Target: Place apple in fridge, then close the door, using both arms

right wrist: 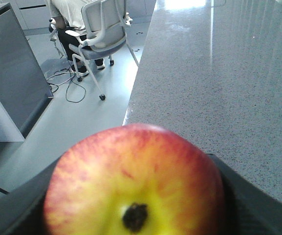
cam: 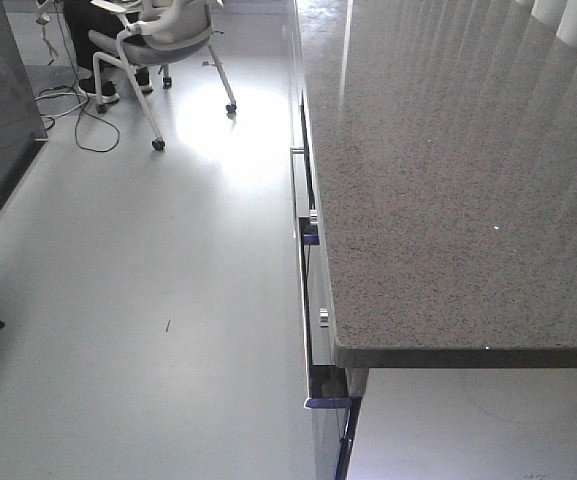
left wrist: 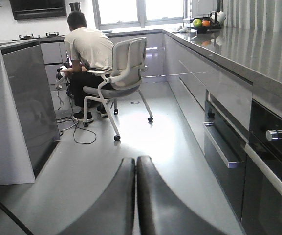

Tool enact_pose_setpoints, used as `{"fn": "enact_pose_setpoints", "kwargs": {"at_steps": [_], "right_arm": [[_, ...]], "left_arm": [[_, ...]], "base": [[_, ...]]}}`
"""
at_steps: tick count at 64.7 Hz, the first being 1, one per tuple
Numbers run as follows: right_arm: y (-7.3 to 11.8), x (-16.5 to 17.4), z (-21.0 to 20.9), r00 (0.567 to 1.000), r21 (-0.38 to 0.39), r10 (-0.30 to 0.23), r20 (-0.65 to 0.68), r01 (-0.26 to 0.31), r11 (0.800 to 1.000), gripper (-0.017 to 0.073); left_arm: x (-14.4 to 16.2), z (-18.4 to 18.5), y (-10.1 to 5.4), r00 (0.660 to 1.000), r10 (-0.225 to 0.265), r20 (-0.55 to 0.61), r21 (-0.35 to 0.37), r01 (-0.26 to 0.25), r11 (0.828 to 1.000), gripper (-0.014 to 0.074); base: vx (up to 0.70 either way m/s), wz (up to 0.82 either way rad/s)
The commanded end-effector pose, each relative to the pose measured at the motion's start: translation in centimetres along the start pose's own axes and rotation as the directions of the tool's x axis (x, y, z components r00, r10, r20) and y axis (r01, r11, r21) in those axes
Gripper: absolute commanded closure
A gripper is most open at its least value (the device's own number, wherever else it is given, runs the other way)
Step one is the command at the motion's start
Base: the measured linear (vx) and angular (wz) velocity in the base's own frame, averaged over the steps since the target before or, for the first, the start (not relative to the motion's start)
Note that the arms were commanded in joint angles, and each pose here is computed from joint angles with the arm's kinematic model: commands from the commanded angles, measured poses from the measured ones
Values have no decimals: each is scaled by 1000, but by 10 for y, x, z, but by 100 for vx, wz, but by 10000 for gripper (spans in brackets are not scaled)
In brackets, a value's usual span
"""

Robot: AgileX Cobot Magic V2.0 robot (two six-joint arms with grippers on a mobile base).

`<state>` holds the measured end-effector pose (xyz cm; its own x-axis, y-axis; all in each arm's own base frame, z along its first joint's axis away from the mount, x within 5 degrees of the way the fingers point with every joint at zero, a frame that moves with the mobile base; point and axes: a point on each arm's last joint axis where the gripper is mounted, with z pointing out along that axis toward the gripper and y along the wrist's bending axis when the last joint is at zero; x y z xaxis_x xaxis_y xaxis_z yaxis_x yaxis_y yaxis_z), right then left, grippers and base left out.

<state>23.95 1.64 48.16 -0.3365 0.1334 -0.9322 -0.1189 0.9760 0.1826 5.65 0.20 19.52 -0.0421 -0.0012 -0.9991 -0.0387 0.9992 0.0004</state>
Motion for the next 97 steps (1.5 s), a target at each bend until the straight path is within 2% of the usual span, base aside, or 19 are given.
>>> {"fn": "enact_pose_setpoints", "kwargs": {"at_steps": [1, 48, 97], "right_arm": [[4, -19, -16, 990, -6, -6, 139, 7, 1000, 500], [4, -19, -16, 990, -6, -6, 139, 7, 1000, 500], [4, -19, -16, 990, -6, -6, 139, 7, 1000, 500]], "left_arm": [[-13, -3, 0, 994, -12, 106, 2, 12, 1000, 600], [-13, -3, 0, 994, -12, 106, 2, 12, 1000, 600], [-13, -3, 0, 994, -12, 106, 2, 12, 1000, 600]], "base": [[0, 0], [-1, 3], [-5, 26]]}}
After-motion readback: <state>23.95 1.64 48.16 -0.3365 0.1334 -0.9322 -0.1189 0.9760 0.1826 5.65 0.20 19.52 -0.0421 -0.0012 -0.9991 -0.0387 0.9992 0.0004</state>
